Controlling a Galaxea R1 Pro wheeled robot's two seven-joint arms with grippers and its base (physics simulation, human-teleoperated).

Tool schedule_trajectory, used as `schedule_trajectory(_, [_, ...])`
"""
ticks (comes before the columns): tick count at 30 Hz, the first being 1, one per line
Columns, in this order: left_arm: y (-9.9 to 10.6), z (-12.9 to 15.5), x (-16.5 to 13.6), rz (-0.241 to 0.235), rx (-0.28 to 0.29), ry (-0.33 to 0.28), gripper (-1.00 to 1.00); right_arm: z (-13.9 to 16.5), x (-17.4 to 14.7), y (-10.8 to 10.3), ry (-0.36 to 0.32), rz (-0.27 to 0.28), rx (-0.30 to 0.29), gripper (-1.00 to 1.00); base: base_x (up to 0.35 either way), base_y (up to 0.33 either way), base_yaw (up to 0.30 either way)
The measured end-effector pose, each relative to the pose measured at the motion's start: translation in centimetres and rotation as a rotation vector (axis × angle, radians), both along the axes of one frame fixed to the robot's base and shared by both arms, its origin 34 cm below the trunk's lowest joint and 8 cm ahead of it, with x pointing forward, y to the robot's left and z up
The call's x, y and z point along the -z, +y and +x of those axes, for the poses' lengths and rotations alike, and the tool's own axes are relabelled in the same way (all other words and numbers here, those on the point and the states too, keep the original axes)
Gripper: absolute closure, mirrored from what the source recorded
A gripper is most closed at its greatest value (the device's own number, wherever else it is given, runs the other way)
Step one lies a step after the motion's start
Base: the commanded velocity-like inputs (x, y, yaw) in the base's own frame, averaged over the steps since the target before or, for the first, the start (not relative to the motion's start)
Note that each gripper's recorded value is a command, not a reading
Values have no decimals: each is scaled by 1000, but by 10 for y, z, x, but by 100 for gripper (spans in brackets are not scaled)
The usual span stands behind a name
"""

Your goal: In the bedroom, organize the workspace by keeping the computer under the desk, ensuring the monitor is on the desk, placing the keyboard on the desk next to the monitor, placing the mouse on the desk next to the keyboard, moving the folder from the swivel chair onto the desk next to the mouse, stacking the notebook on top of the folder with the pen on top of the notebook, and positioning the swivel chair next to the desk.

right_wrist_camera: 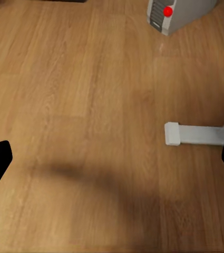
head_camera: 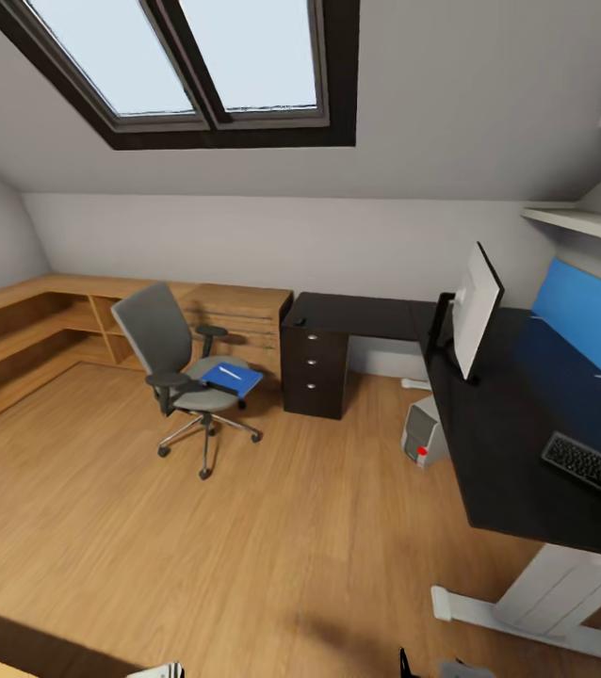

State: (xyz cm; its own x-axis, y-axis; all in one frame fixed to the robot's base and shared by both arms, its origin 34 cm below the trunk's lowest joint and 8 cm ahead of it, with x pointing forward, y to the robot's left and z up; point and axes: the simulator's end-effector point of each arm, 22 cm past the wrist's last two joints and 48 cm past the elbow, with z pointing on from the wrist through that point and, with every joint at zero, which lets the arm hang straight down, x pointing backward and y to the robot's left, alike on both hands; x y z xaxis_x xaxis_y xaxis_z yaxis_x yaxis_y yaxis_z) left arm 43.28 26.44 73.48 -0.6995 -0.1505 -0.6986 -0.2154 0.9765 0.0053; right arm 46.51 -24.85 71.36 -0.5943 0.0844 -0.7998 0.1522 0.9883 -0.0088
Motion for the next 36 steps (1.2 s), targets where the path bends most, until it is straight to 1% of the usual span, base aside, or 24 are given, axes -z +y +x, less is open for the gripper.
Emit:
schedule_trajectory(4, [0,-2,2,1,1,5,-100,0,0,0,0,0,0,-100,-8,-8,-290])
schedule_trajectory(7, [0,-13,14,1,2,41,-100,0,0,0,0,0,0,-100,-105,-132,-293])
schedule_trajectory(12, [-1,-22,21,1,4,65,-100,0,0,0,1,0,0,-100,-164,-222,-247])
schedule_trajectory(16, [-2,-24,23,1,6,70,-100,0,0,0,1,0,0,-100,-91,-298,-58])
schedule_trajectory(26, [-1,-24,23,1,5,70,-100,0,0,-1,1,0,4,-100,-4,-344,-2])
schedule_trajectory(30, [-1,-24,24,2,5,71,-100,3,-3,-4,-9,-3,9,-100,0,-345,0])
schedule_trajectory(33, [0,-25,24,3,5,72,-100,9,-9,-8,-28,-7,14,-100,0,-310,0])
schedule_trajectory(36, [0,-25,24,3,5,72,-100,32,-35,-18,-104,-14,28,-100,0,-181,0])
